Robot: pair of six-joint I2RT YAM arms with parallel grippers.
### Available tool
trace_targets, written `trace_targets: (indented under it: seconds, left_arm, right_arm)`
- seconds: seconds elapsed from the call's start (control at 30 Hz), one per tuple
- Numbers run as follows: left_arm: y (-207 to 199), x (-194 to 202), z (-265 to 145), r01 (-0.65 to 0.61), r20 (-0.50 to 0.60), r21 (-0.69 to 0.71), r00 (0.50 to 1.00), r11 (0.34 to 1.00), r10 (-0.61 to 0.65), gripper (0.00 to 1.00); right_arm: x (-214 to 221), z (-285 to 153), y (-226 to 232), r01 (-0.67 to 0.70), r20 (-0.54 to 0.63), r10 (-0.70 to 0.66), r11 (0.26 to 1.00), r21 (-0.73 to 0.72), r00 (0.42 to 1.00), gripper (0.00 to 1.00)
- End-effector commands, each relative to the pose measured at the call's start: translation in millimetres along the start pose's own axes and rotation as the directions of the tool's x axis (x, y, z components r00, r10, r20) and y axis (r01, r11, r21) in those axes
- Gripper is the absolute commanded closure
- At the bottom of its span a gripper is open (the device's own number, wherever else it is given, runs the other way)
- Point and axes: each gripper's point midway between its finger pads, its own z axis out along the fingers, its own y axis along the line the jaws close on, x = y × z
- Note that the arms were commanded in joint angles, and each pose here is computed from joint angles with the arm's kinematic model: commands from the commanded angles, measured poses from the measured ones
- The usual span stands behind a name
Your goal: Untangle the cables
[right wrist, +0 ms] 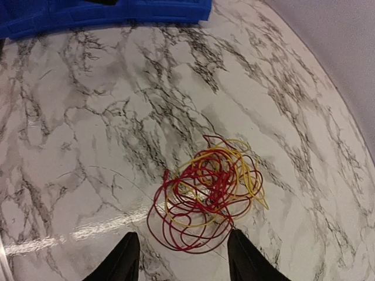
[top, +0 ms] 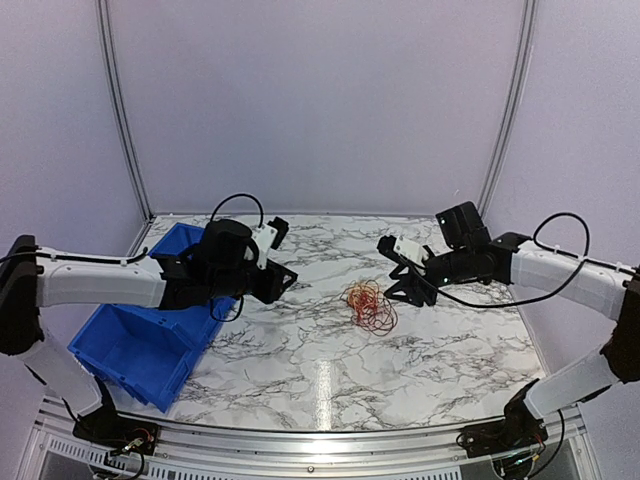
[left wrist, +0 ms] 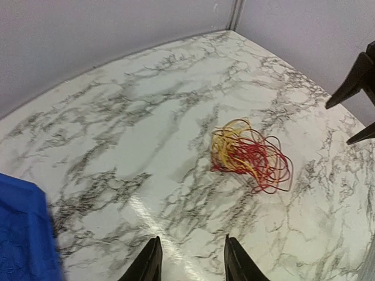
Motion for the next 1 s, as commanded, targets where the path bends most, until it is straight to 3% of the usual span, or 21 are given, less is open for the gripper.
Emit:
trace_targets:
  seconds: [0.0, 0.13, 0.33, 0.53, 0.8, 0.97]
  left_arm:
    - [-58.0, 5.1, 30.5, 0.124, -0.055, 0.162, 0.992, 0.979, -0.116, 0.62]
    - [-78.7, 15.3, 71.0, 0.136, -0.089, 0.133, 0.988, 0.982, -0.125, 0.57]
    - [-76.4, 31.0, 118.8, 0.141, -0.123, 0.071, 0.984, 0.987, -0.132, 0.53]
    - [-74.1, 36.5, 142.0, 0.117, -0.149, 0.071, 0.983, 0.991, -0.106, 0.57]
    - [-52.7, 50.0, 161.8, 0.128, -0.179, 0.091, 0.978, 0.988, -0.11, 0.76]
    - [-65.1, 55.3, 169.8, 0.106, -0.203, 0.183, 0.977, 0.977, -0.068, 0.64]
  right_arm:
    - [9.0, -16.4, -57.2, -0.045, 0.091, 0.009, 0.918, 0.393, 0.996, 0.42]
    - [16.8, 9.8, -34.0, -0.09, 0.078, 0.075, 0.975, 0.204, 0.994, 0.39]
    - [43.8, 49.2, -24.6, -0.121, -0.021, 0.123, 0.989, 0.081, 0.992, 0.38]
    - [56.0, 55.7, -40.6, -0.114, -0.075, 0.128, 0.98, 0.166, 0.989, 0.38]
    - [59.2, 54.7, -41.3, -0.092, -0.099, 0.11, 0.981, 0.17, 0.989, 0.38]
    - [62.4, 58.0, -39.1, -0.087, -0.112, 0.105, 0.984, 0.154, 0.988, 0.39]
